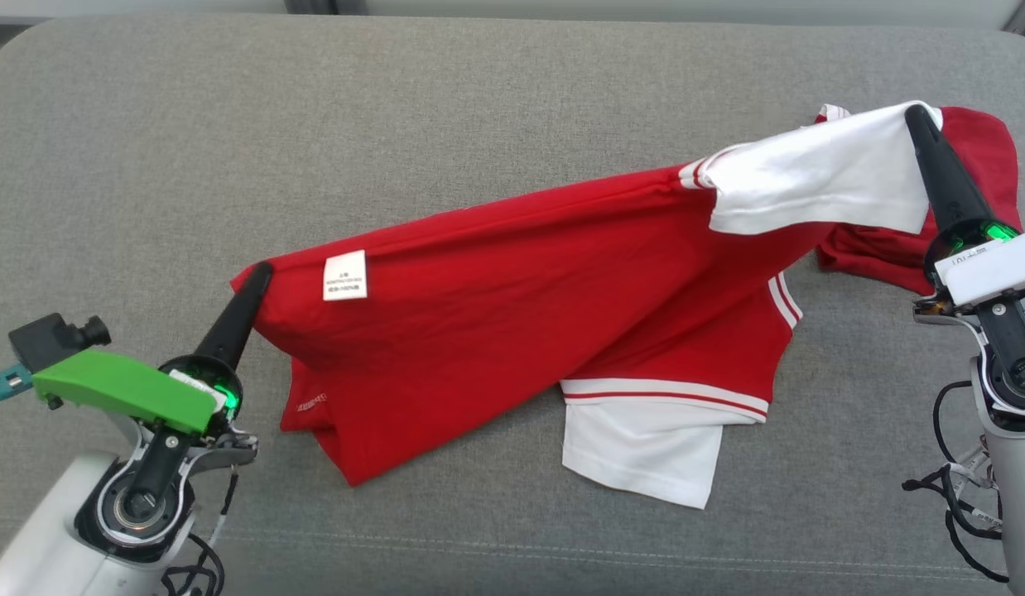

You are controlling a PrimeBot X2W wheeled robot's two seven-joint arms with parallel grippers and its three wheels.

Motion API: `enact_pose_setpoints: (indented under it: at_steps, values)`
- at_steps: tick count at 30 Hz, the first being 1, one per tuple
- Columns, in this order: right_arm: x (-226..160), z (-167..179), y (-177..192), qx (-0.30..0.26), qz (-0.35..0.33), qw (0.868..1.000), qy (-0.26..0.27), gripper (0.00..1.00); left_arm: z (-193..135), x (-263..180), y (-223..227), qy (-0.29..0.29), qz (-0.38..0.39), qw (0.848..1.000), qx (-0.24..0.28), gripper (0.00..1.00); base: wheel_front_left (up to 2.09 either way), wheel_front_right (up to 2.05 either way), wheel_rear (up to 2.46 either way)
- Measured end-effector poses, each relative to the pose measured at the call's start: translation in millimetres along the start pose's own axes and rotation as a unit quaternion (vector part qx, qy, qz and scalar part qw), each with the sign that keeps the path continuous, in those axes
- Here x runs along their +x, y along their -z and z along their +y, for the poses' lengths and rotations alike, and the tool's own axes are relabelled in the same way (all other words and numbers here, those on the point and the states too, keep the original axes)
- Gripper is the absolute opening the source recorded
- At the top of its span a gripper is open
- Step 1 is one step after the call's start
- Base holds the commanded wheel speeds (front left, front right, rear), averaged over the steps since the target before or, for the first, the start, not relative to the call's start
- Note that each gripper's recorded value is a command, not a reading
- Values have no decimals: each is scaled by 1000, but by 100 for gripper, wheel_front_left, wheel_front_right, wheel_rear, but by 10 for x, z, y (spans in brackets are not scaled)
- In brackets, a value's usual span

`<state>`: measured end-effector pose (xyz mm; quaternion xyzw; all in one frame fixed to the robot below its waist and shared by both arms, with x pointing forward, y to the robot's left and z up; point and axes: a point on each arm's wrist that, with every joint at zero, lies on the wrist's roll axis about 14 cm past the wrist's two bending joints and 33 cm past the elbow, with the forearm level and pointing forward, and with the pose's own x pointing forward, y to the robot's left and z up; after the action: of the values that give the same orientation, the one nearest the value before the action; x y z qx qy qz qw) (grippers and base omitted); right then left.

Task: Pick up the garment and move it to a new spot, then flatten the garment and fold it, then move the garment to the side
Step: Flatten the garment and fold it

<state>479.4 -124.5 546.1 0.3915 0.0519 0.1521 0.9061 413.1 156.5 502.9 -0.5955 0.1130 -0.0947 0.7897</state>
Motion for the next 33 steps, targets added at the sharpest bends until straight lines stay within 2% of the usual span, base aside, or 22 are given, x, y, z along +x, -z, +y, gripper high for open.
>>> enact_pose_setpoints:
  at_steps: [5,10,17,21,27,31,33]
  values:
    - [-7,159,-129,-2,-7,1000,-16,0,-230,-70,-294,31,-39,998,40,0,0,0,0]
    - [41,445,-316,4,-21,999,-49,0,-656,-125,-527,84,-56,990,95,0,0,0,0]
    - [93,1131,-554,18,-41,991,-126,0,-1062,-283,-765,120,-69,979,147,0,0,0,0]
    - [-9,1595,-691,33,-52,981,-186,0,-1333,-394,-886,144,-88,971,167,0,0,0,0]
    - [-355,2154,-953,57,-82,959,-266,0,-1745,-668,-1108,178,-129,956,195,0,0,0,0]
    - [-669,2393,-1165,67,-113,943,-305,0,-2030,-853,-1163,208,-150,944,208,0,0,0,0]
    - [-819,2400,-1222,78,-122,940,-308,0,-2127,-932,-1170,217,-156,940,213,0,0,0,0]
